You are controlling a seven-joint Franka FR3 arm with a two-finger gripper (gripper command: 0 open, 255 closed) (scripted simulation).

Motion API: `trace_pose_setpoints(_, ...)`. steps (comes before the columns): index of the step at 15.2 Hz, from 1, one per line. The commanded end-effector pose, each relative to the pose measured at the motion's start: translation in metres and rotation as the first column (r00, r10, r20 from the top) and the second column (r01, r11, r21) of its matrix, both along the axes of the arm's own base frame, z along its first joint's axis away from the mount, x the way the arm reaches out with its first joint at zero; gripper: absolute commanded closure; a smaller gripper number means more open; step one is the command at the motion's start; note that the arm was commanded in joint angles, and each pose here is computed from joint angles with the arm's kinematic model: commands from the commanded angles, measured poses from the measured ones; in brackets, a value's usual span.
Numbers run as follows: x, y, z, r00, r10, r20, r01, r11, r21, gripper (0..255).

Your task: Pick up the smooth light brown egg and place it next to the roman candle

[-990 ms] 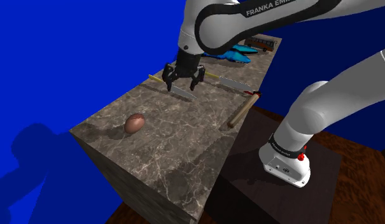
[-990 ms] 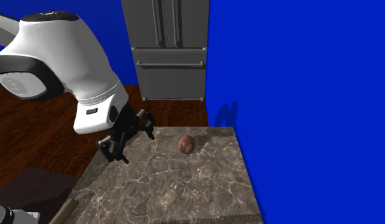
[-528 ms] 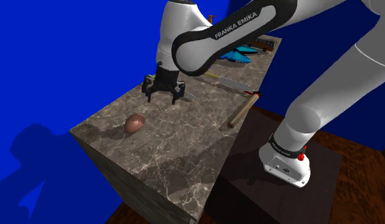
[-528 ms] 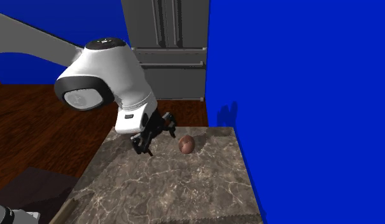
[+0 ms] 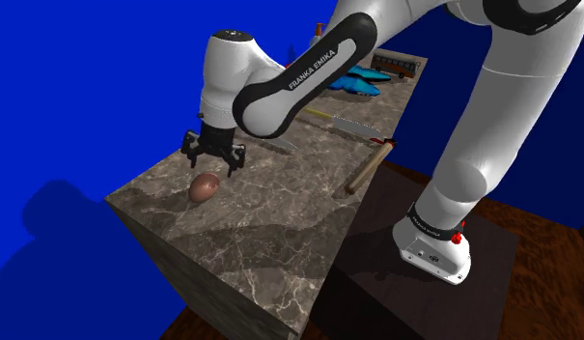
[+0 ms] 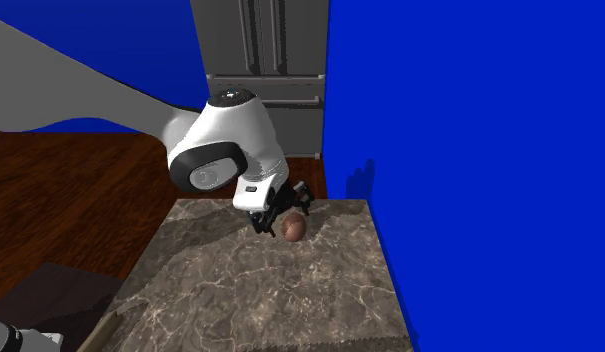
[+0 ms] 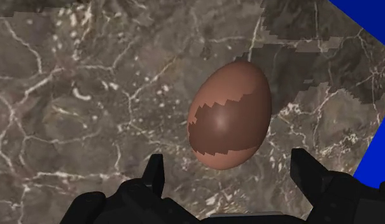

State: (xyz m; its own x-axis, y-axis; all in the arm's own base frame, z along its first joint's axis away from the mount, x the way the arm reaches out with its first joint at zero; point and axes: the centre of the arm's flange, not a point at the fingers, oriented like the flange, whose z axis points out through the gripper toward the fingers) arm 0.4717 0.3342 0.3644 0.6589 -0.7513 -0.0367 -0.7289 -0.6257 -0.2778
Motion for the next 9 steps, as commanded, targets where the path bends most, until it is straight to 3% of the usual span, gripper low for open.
trace_pose_setpoints(1,0.005,0.005,-0.008,1.000,-0.018,-0.001,0.018,1.000,0.006,0)
trace_pose_setpoints(9,0.012,0.013,-0.041,1.000,-0.018,-0.001,0.018,1.000,0.006,0)
